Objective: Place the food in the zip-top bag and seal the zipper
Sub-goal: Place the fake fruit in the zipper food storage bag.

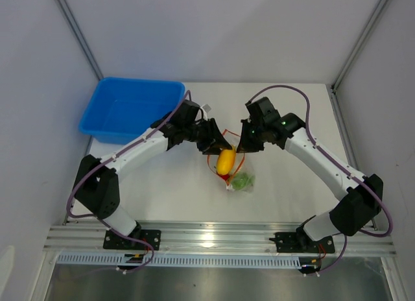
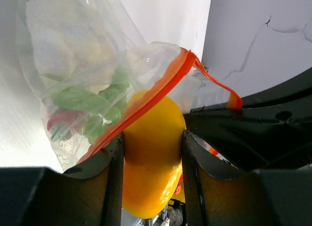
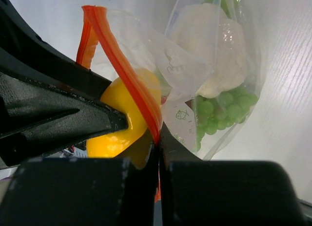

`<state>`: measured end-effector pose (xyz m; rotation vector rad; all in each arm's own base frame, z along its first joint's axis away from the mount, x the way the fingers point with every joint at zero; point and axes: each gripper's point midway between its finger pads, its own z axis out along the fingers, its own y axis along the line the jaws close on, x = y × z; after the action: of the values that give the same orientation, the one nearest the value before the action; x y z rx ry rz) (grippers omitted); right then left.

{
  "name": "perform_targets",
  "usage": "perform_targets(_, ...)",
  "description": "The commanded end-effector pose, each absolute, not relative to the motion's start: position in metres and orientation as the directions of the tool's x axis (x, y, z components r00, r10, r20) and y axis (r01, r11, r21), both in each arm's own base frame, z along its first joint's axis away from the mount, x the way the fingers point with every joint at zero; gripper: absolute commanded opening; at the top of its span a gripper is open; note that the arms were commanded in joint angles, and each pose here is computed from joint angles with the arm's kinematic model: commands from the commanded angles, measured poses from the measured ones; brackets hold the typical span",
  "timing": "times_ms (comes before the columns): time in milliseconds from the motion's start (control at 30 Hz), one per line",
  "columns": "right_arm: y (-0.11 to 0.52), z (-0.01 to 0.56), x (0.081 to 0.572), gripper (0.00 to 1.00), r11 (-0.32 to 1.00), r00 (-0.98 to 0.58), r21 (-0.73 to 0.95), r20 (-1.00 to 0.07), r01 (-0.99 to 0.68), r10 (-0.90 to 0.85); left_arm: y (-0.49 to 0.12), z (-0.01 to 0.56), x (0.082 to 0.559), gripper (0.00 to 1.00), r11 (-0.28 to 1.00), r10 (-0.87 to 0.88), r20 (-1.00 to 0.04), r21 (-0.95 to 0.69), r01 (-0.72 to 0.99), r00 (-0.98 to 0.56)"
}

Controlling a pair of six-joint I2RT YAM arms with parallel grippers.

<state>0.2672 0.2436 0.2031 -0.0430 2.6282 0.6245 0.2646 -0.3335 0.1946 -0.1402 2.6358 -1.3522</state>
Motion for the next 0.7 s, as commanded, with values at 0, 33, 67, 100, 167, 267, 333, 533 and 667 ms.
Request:
perform_targets(0,0.248,0.219,0.266,0.0,0.876,-0.886,0.459,-0.455,-0.148,0.089,-0.34,0.205,0.269,0.03,0.585,-0.139,-0.142,-0.81,0.035,-0.98)
perform_targets(33,0.248,0.22,0.266,0.0,0.875,-0.884,0.459,-0.459,-0.152,0.087,-0.341,0.202,0.27,0.06,0.587,-0.138,-0.133,-0.809,0.027,-0.981)
perform_targets(67,0.248,0.219,0.267,0.0,0.876,-0.885,0.457,-0.458,-0.152,0.085,-0.343,0.201,0.27,0.09,0.584,-0.138,-0.125,-0.811,0.022,-0.983)
perform_targets(100,0.248,0.219,0.266,0.0,0.876,-0.886,0.457,-0.457,-0.154,0.083,-0.344,0.202,0.27,0.17,0.582,-0.135,-0.124,-0.813,0.022,-0.983)
perform_targets(167,0.248,0.218,0.267,0.0,0.877,-0.888,0.456,-0.454,-0.154,0.08,-0.347,0.2,0.269,0.22,0.584,-0.128,-0.113,-0.811,0.017,-0.985)
perform_targets(267,0.247,0.215,0.267,0.0,0.88,-0.89,0.451,-0.449,-0.152,0.076,-0.349,0.205,0.269,0.3,0.576,-0.121,-0.111,-0.817,0.021,-0.987)
perform_targets(333,0.246,0.213,0.267,0.0,0.878,-0.893,0.455,-0.443,-0.149,0.078,-0.349,0.205,0.268,0.35,0.578,-0.119,-0.106,-0.816,0.018,-0.987)
perform_targets(533,0.241,0.215,0.274,0.0,0.868,-0.896,0.48,-0.431,-0.131,0.104,-0.341,0.212,0.269,0.56,0.624,-0.075,-0.186,-0.775,0.1,-0.98)
perform_targets(667,0.239,0.218,0.278,0.0,0.857,-0.897,0.502,-0.424,-0.117,0.126,-0.336,0.219,0.27,0.91,0.643,-0.055,-0.251,-0.749,0.158,-0.966)
